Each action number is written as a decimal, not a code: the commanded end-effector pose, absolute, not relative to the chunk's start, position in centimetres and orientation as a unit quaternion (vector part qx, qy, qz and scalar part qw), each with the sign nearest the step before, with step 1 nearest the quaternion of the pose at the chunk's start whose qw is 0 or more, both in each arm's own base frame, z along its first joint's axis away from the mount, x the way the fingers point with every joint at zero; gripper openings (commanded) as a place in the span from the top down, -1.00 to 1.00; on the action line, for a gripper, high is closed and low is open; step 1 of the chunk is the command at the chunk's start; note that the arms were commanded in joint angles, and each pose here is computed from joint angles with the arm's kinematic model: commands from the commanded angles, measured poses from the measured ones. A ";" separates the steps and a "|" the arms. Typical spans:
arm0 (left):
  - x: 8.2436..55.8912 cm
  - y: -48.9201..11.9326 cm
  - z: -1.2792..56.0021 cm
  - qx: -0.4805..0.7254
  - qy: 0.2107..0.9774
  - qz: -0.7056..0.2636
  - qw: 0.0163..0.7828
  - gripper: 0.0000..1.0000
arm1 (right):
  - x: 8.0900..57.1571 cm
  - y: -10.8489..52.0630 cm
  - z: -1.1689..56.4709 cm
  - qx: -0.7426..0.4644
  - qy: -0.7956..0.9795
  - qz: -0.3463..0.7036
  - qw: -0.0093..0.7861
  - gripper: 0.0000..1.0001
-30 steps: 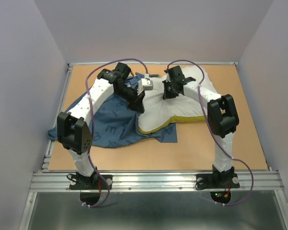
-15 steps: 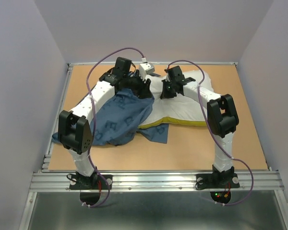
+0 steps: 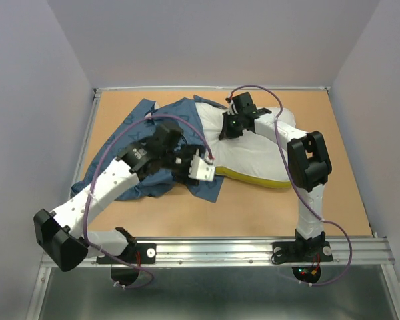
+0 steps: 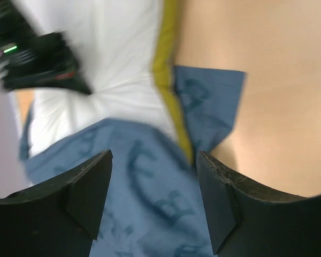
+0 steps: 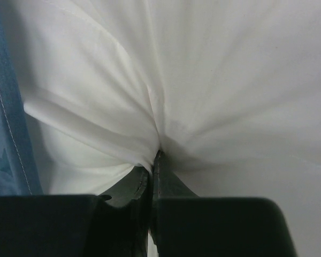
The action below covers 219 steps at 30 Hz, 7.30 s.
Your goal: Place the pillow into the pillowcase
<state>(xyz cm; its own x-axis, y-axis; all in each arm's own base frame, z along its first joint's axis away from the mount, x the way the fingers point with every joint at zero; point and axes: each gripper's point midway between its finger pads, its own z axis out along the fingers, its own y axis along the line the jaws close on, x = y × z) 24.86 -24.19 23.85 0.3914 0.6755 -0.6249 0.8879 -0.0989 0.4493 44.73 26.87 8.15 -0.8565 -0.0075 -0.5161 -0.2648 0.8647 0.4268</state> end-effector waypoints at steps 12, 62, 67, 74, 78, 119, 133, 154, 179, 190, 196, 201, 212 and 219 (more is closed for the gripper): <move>21.4 -28.2 8.5 0.857 0.450 -0.087 0.237 -0.50 | 42.4 29.7 12.2 -0.129 0.895 0.345 0.250 0.72; 20.5 -25.5 3.6 0.878 0.410 -0.050 0.241 -0.60 | 31.4 34.7 8.0 -0.463 0.823 0.263 0.197 0.99; 21.2 -25.3 2.1 0.885 0.411 -0.044 0.214 -0.58 | 31.3 34.6 8.2 -0.463 0.823 0.265 0.196 0.99; 22.2 -23.9 -0.6 0.900 0.409 -0.046 0.144 -0.13 | 31.3 34.4 7.9 -0.452 0.827 0.277 0.185 0.99; 22.0 -24.9 0.1 0.905 0.396 -0.067 0.145 0.87 | 31.7 34.5 7.8 -0.443 0.828 0.291 0.180 0.99; 27.1 -24.5 42.4 0.329 0.633 -0.255 0.653 -0.68 | 25.8 30.5 18.8 -0.359 0.798 0.412 0.256 -0.64; 47.7 -28.6 28.6 0.319 0.792 -0.183 0.487 -0.40 | 42.7 21.1 16.1 -0.274 0.866 0.225 0.354 -0.85; 54.6 -28.9 13.6 0.289 0.846 -0.174 0.414 -0.43 | 42.7 22.6 9.3 -0.295 0.868 0.270 0.294 -0.77; 52.5 -29.7 12.1 0.281 0.842 -0.282 0.363 0.91 | 48.3 25.1 8.0 -0.328 0.831 0.309 0.325 -0.39; 47.5 -37.4 20.1 0.248 0.782 -0.462 0.337 1.00 | 41.6 31.6 16.6 -0.401 0.741 0.398 0.362 0.99; 46.2 -42.6 23.5 0.229 0.742 -0.535 0.335 1.00 | 39.6 32.4 17.2 -0.405 0.736 0.402 0.365 0.99; 47.3 -43.8 22.2 0.191 0.733 -0.564 0.327 1.00 | 39.0 31.7 16.9 -0.400 0.743 0.389 0.370 0.99; 57.6 -31.4 23.0 0.211 0.767 -0.359 0.488 -0.52 | 45.4 25.5 11.7 -0.316 0.823 0.274 0.385 0.80; 53.5 -17.8 29.4 0.244 0.796 -0.125 0.540 -0.93 | 44.7 23.3 18.1 -0.262 0.822 0.312 0.399 -0.79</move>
